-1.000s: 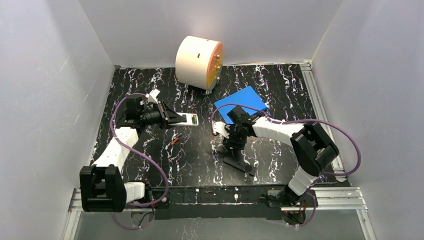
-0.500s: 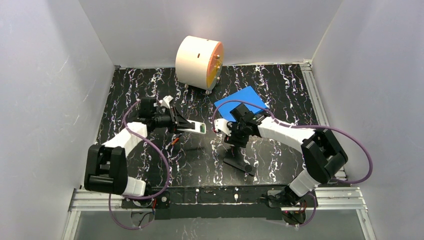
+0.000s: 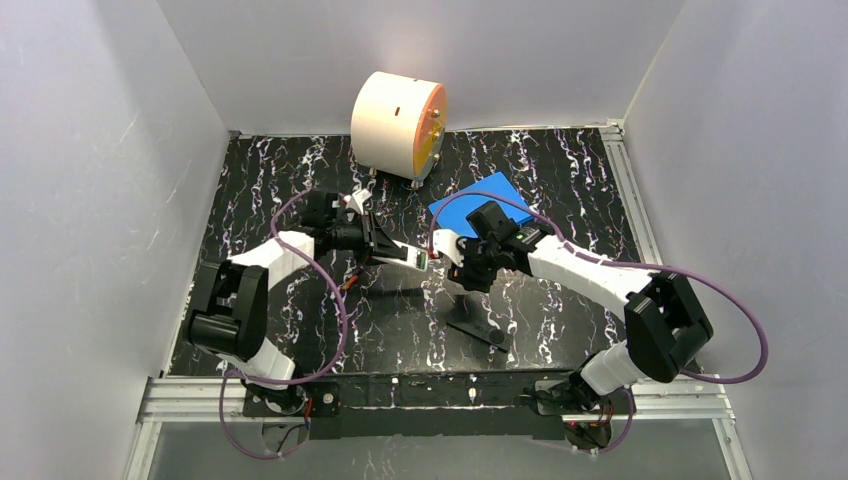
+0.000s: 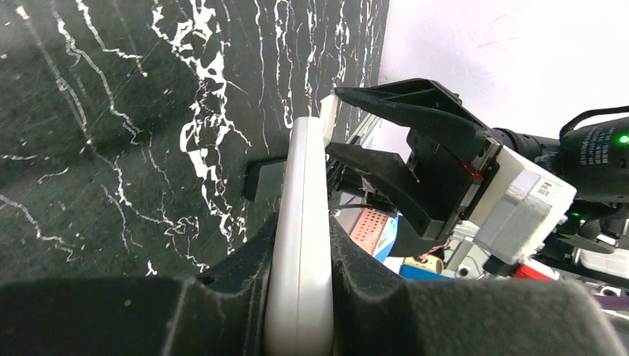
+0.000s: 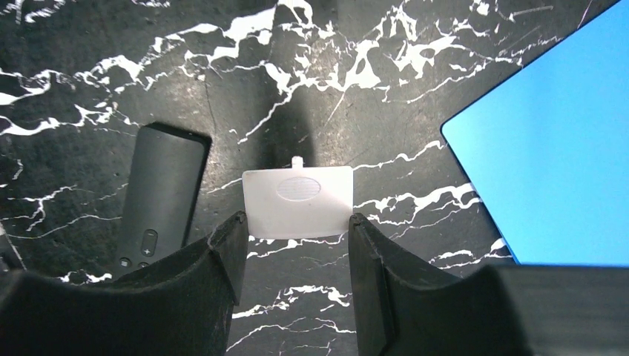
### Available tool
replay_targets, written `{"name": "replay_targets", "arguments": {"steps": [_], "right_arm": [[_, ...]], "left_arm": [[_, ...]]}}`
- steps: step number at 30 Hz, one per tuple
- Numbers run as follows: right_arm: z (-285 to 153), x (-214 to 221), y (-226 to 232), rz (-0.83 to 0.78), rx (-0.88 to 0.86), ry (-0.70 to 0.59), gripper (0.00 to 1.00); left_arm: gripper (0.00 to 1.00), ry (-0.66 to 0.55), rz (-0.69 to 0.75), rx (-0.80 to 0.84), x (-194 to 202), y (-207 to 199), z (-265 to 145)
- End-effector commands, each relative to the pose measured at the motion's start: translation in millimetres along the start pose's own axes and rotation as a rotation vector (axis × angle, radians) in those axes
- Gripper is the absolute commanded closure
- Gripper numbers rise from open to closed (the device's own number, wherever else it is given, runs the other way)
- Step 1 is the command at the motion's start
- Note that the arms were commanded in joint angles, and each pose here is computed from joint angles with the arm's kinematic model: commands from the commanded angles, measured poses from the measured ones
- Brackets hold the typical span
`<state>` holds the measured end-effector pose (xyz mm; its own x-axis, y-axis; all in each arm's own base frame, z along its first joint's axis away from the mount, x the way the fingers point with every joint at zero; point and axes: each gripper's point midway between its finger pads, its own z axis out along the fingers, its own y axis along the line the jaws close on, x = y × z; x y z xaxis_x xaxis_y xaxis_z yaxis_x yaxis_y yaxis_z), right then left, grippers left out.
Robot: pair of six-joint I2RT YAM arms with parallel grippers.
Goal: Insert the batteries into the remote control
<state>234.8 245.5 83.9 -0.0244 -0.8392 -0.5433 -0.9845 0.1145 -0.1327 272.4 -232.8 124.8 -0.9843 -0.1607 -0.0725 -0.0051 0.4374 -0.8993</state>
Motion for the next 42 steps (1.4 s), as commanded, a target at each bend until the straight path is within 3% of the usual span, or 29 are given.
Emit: {"name": "replay_targets", "arguments": {"steps": [1,16,25,42], "right_arm": [[-16.1,-36.5,-8.1,-0.001,0.016,-0.132,0.55],[-23.0,-63.3,-14.1,0.003,0.022,-0.228,0.55],[-18.9,-70.5,-10.4,0.024,-0.008,-0.264,0.55],[-12.0,-67.3,-12.9,0.009,0.003,-0.261,0.54]], "left_arm": [[1.0,0.023,0.099,0.03,1.4,-15.5,9.5],[1.0,0.065,0.192,-0.011,25.9,-14.1,36.8],[1.0,0.007,0.168,0.019,20.9,-19.9,42.0],[1.0,0.027,0.147,0.03,29.1,-21.3,43.3]]}}
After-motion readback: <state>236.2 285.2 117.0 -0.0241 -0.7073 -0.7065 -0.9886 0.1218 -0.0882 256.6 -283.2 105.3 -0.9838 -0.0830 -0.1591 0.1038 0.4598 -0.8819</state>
